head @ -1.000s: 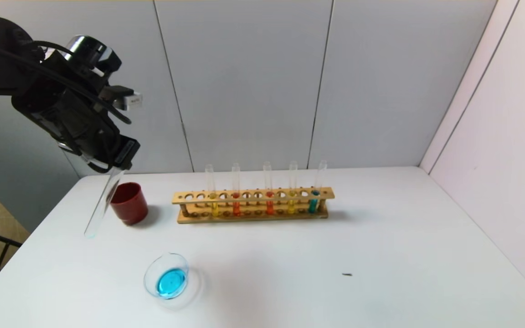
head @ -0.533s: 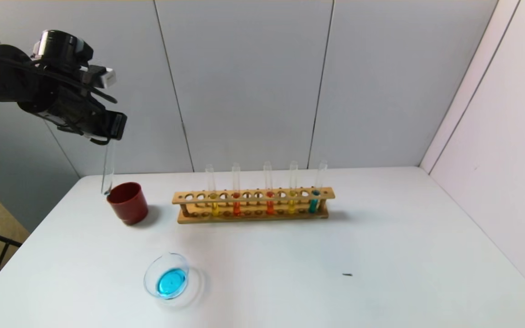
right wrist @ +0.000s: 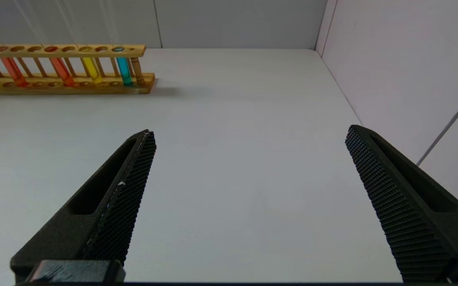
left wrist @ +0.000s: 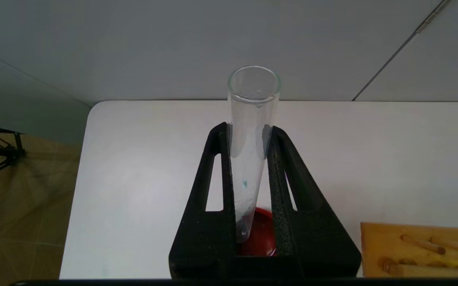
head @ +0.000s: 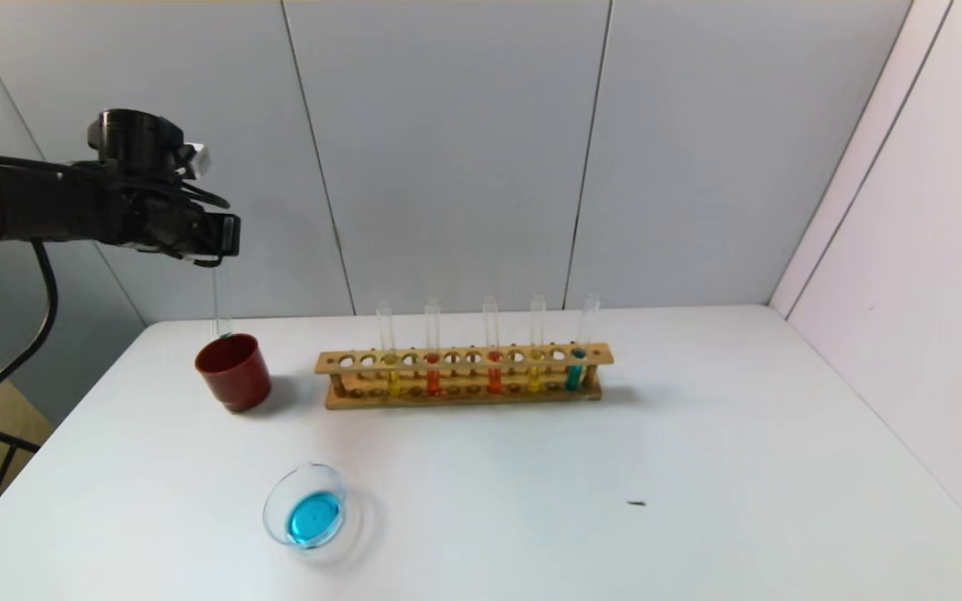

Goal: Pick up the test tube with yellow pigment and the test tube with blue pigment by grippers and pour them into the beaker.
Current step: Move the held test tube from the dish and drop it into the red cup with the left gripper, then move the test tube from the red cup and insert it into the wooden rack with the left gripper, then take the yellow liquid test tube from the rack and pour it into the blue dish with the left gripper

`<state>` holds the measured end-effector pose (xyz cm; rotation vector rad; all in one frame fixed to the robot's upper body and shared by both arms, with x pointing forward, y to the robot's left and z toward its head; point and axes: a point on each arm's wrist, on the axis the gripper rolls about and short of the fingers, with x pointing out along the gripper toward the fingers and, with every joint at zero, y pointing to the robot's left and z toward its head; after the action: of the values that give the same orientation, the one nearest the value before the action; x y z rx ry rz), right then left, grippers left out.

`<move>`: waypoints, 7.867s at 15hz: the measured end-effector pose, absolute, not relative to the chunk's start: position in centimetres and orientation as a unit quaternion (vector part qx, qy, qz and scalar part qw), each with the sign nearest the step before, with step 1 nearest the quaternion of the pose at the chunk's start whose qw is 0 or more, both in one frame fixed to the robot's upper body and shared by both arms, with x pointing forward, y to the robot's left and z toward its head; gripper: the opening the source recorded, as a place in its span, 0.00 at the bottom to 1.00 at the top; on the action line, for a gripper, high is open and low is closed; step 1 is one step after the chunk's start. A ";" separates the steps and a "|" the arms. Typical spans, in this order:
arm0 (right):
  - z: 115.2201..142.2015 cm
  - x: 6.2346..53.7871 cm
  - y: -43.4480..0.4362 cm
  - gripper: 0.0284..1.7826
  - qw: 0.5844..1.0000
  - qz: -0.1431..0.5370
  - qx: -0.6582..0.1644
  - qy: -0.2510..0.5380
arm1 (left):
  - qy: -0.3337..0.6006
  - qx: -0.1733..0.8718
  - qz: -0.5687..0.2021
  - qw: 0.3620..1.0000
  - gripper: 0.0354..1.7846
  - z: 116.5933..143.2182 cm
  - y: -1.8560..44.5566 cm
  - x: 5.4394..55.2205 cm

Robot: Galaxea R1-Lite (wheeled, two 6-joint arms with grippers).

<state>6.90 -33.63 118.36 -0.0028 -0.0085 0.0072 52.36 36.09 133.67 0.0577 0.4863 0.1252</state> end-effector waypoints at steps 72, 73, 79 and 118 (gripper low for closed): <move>118.4 6.9 -33.6 0.98 1.000 0.004 -0.001 -0.004 | 0.140 0.010 -0.108 0.984 0.97 128.4 20.6 38.5; 118.4 6.9 -33.6 0.98 1.000 0.004 -0.001 -0.004 | 0.142 0.008 -0.110 0.984 0.97 127.8 20.2 38.7; 118.4 6.9 -33.6 0.98 1.000 0.004 -0.001 -0.004 | 0.160 0.002 -0.115 0.980 0.97 124.6 18.3 39.9; 118.4 6.9 -33.6 0.98 1.000 0.004 -0.001 -0.004 | 0.132 0.012 -0.102 0.986 0.15 124.4 17.7 42.9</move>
<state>6.90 -33.63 118.36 -0.0028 -0.0085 0.0072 42.93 17.72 124.36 0.0232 0.2649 -0.2047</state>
